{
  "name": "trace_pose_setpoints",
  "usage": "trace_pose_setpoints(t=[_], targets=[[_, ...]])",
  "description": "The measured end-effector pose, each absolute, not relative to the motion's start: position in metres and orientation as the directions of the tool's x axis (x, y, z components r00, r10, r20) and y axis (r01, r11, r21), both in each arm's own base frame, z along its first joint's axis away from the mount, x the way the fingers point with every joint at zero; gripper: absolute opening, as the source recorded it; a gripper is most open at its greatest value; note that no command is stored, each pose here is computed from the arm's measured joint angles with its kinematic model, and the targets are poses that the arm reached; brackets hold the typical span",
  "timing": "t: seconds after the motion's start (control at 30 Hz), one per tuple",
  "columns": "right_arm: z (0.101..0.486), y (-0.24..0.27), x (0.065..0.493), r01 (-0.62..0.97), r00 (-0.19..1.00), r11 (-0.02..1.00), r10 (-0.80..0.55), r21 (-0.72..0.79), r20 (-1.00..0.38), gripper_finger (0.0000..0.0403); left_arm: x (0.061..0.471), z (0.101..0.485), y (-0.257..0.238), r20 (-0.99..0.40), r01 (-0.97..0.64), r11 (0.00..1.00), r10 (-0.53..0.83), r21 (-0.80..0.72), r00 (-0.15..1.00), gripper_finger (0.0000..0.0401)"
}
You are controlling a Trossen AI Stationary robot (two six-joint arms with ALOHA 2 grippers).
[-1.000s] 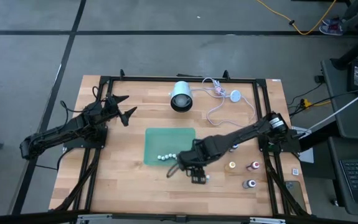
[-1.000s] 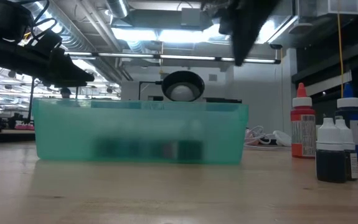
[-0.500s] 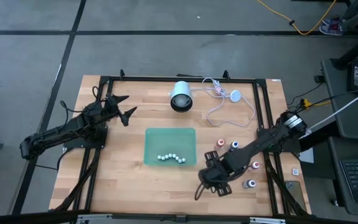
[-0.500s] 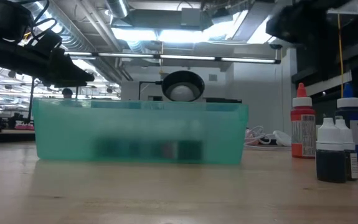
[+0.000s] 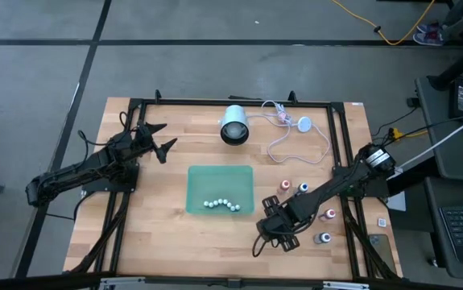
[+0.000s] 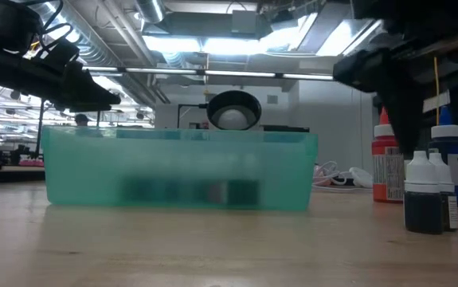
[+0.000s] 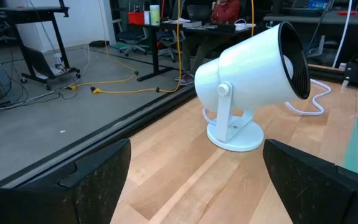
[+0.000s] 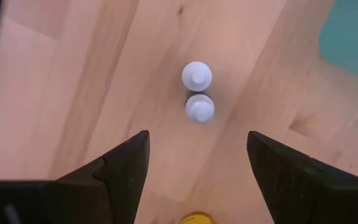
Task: Pick & Place food coloring
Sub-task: Put the right small black food coloring bottle into the bin
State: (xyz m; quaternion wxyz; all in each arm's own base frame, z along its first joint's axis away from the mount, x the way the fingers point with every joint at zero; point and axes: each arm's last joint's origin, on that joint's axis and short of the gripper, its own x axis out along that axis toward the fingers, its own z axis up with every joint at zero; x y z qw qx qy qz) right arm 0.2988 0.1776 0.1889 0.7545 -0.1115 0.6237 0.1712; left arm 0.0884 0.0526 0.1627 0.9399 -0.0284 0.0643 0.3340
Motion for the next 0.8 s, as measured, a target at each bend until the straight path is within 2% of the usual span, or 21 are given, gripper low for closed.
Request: trace_pose_setpoints(t=[0.8], targets=[[0.162, 0.176, 0.313, -0.370, 0.142, 0.928, 0.111, 0.051, -0.984, 0.0264, 0.088, 0.163, 0.053, -0.141, -0.631, 0.775, 0.624, -0.010, 0.769, 0.0361]])
